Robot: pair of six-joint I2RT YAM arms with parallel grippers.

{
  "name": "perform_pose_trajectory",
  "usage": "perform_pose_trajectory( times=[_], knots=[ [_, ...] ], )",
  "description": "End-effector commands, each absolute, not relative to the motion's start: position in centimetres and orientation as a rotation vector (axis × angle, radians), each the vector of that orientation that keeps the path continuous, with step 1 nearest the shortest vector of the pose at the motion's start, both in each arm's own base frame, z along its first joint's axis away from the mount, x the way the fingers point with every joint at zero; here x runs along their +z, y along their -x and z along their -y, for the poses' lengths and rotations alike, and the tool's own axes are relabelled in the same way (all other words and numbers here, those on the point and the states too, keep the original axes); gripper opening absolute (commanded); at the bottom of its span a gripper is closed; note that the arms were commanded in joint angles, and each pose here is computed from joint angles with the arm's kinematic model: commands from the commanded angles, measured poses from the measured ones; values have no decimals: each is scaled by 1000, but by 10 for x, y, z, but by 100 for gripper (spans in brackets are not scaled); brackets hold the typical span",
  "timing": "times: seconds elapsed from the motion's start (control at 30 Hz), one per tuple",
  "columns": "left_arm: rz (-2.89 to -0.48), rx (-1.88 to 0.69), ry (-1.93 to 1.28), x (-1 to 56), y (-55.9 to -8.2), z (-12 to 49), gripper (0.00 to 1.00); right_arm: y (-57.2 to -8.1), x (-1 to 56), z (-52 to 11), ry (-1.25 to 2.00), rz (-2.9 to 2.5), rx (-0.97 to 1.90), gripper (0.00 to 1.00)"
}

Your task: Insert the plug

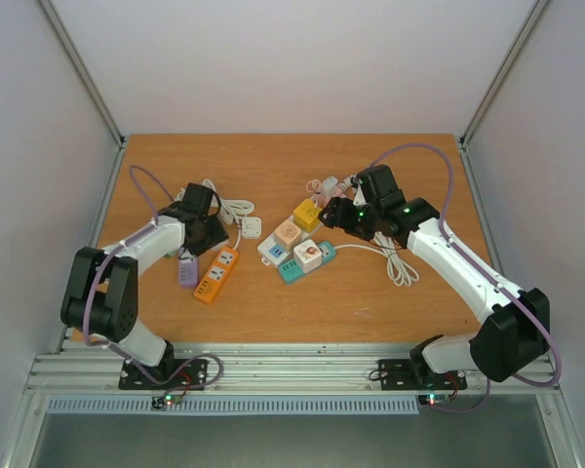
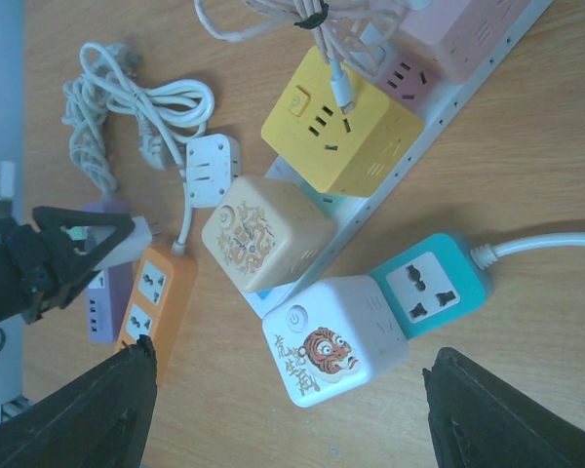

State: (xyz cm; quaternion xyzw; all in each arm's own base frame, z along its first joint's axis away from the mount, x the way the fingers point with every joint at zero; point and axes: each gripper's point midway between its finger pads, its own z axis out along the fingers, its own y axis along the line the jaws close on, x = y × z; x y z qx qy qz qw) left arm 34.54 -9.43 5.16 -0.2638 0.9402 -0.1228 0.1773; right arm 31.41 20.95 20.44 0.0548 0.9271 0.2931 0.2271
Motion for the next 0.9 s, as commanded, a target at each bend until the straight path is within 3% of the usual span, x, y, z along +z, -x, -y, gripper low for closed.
perform_pose_trajectory(
  times=[0.0, 0.47, 0.87],
  knots=[
    [-2660, -301, 574, 99, -344, 94, 47, -311, 214, -208, -133, -2531, 807, 76],
    [-2848, -463, -90, 160, -282, 126, 48, -301, 210, -217, -20, -2544, 863, 76],
    [-2896, -322, -490, 140, -294, 125, 46, -296, 206, -219, 14, -2557, 881, 76]
  ],
)
